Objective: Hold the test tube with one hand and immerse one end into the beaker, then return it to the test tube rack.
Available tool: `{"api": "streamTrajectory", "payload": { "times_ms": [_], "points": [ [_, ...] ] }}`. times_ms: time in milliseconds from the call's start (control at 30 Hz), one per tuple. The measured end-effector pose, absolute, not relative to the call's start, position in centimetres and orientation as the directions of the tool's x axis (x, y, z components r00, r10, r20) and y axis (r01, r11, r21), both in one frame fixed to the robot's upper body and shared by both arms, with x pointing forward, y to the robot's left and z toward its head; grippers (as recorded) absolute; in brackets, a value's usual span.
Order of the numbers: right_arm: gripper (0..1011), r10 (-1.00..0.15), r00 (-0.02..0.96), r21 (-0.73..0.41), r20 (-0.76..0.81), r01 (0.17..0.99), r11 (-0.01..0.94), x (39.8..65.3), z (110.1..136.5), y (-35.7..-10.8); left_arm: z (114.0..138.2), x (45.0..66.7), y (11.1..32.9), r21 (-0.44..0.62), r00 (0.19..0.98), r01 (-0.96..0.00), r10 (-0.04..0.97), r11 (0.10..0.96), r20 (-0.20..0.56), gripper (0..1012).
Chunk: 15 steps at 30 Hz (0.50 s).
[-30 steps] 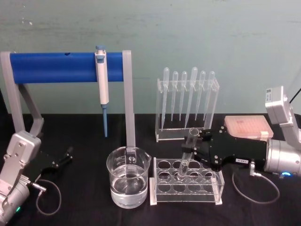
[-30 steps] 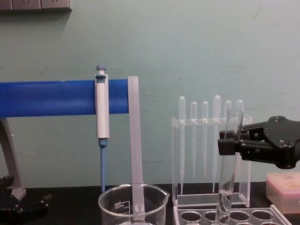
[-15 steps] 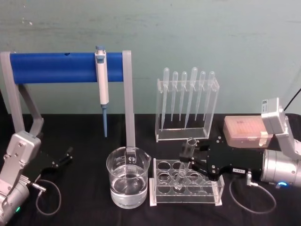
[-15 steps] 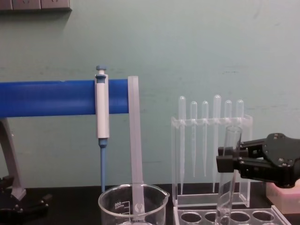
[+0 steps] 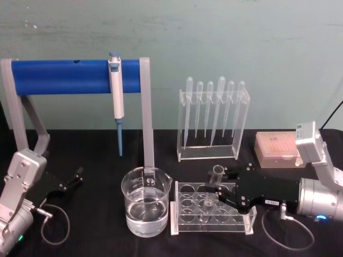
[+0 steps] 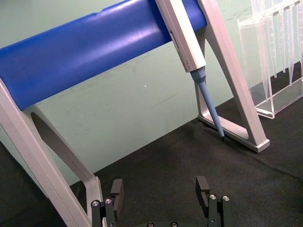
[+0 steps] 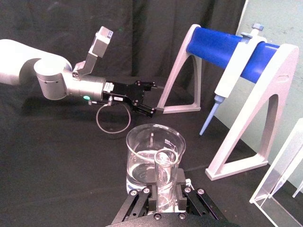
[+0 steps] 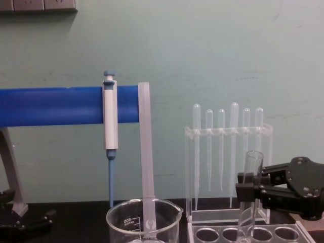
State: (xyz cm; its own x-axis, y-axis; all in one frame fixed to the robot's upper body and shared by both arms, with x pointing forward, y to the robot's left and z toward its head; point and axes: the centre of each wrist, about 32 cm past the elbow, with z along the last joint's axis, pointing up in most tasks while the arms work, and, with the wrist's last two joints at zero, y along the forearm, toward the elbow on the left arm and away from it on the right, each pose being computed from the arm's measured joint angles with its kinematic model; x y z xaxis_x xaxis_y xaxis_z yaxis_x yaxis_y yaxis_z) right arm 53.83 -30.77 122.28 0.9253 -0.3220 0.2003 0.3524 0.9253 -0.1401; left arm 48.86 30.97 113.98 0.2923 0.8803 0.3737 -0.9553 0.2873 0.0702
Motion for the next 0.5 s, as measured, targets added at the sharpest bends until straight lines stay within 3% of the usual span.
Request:
{"api": "streamTrajectory", "payload": {
  "times_ms": [500],
  "points": [
    [225, -0.334, 0.916, -0.135, 0.220, 0.368, 0.920, 53.94, 121.28, -30.75, 113.98, 48.86, 30.97, 0.070, 0.292, -0.955, 0.880, 0.287, 0.374, 1000]
  ]
}}
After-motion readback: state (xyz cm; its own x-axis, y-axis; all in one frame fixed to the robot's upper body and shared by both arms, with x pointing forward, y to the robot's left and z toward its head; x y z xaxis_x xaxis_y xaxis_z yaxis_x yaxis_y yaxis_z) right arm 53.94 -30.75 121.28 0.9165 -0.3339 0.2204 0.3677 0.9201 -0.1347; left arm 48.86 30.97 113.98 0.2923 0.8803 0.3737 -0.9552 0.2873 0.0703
